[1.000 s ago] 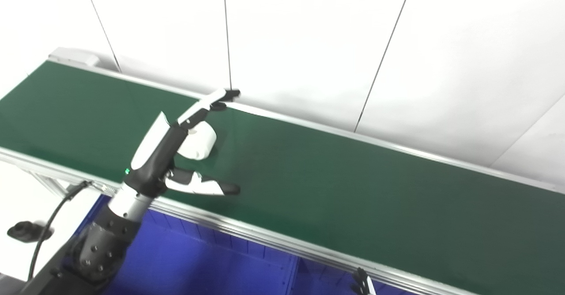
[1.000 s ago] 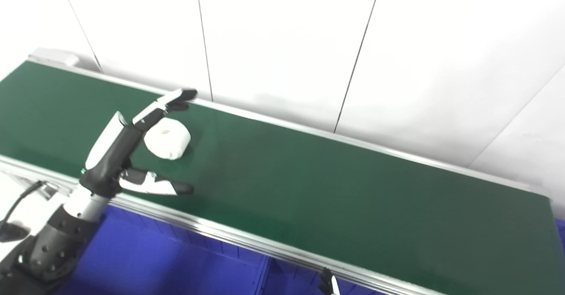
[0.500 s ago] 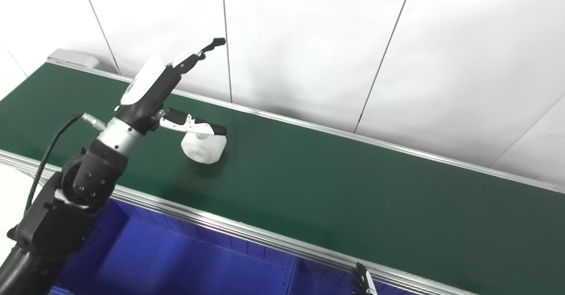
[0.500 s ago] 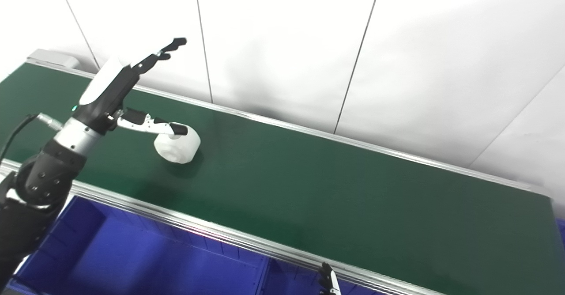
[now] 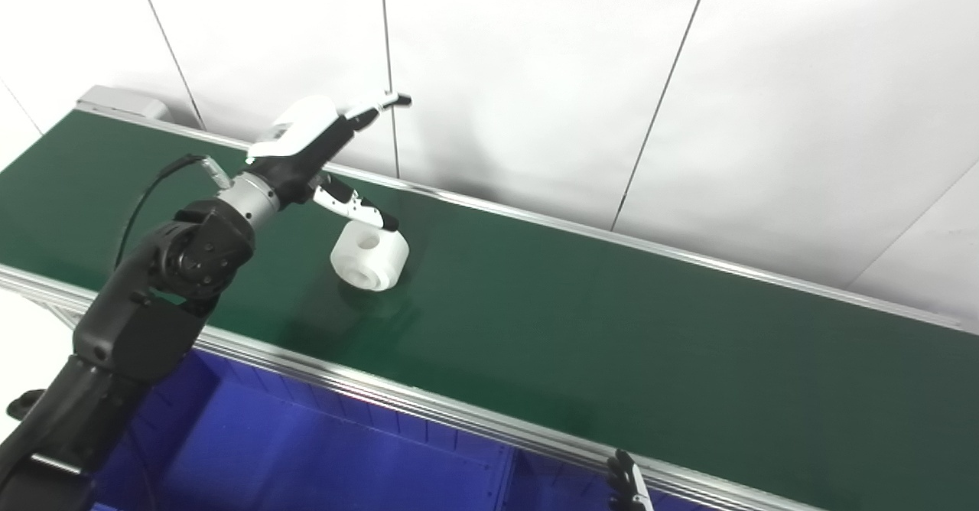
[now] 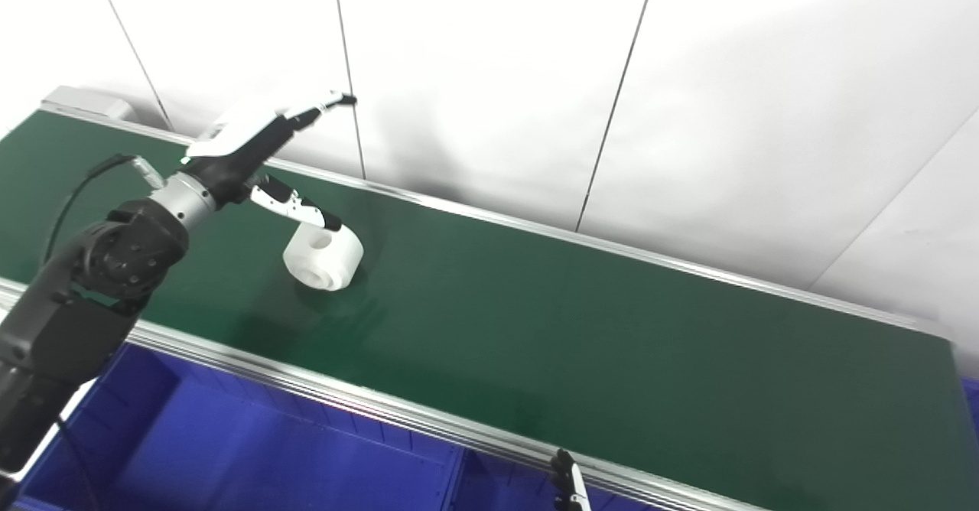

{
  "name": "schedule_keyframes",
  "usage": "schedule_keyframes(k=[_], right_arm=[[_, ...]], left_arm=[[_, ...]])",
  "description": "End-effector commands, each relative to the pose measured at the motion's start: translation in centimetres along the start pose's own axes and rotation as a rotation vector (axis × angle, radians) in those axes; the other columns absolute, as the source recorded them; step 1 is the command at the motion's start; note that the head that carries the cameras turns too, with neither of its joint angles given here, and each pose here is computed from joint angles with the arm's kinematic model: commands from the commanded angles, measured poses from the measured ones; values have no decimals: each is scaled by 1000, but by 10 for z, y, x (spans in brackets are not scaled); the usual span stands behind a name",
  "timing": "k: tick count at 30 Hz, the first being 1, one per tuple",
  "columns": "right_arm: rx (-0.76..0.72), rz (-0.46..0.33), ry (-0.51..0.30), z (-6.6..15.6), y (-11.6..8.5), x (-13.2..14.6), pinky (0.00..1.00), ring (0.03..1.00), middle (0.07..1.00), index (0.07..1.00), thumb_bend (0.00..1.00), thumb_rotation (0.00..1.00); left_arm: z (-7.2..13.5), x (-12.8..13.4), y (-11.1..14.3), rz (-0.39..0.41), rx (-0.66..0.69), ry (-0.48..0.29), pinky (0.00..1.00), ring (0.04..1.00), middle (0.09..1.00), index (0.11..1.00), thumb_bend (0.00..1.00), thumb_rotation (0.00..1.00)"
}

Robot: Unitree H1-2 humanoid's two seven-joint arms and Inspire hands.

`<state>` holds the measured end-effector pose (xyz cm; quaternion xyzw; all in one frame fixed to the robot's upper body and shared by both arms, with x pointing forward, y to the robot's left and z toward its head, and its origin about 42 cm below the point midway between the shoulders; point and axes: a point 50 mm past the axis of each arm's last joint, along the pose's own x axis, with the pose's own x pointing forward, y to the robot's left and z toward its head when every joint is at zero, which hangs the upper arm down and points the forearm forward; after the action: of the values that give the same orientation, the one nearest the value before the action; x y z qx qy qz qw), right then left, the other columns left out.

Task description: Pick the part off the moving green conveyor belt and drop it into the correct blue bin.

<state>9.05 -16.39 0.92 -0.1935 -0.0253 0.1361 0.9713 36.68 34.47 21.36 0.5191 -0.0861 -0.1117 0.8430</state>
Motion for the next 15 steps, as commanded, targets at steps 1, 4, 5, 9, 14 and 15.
schedule_keyframes(k=[1, 4, 5, 9, 14, 15], right_arm=[[21, -24, -73, 7, -3, 3, 811, 885, 927, 981, 654, 511], [29, -25, -75, 7, -2, 3, 817, 890, 930, 983, 644, 498], [33, -27, -74, 7, -2, 3, 809, 890, 929, 982, 643, 501], [35, -39, -77, 8, -1, 2, 834, 892, 924, 977, 640, 495], [28, -44, -78, 9, -1, 0, 814, 882, 922, 977, 638, 513], [27, -47, -77, 9, -1, 0, 820, 883, 920, 977, 637, 513]], left_arm=[[4, 11, 18, 26, 57, -32, 812, 909, 959, 919, 859, 190], [2, 15, 10, -6, 71, -24, 823, 913, 960, 922, 871, 177], [1, 16, 8, -16, 77, -24, 827, 913, 960, 921, 878, 175], [2, 19, -3, -73, 100, -32, 833, 918, 968, 927, 893, 135], [3, 19, -15, -155, 106, -47, 851, 925, 980, 935, 909, 90], [3, 18, -18, -171, 96, -50, 855, 926, 980, 934, 917, 87]])
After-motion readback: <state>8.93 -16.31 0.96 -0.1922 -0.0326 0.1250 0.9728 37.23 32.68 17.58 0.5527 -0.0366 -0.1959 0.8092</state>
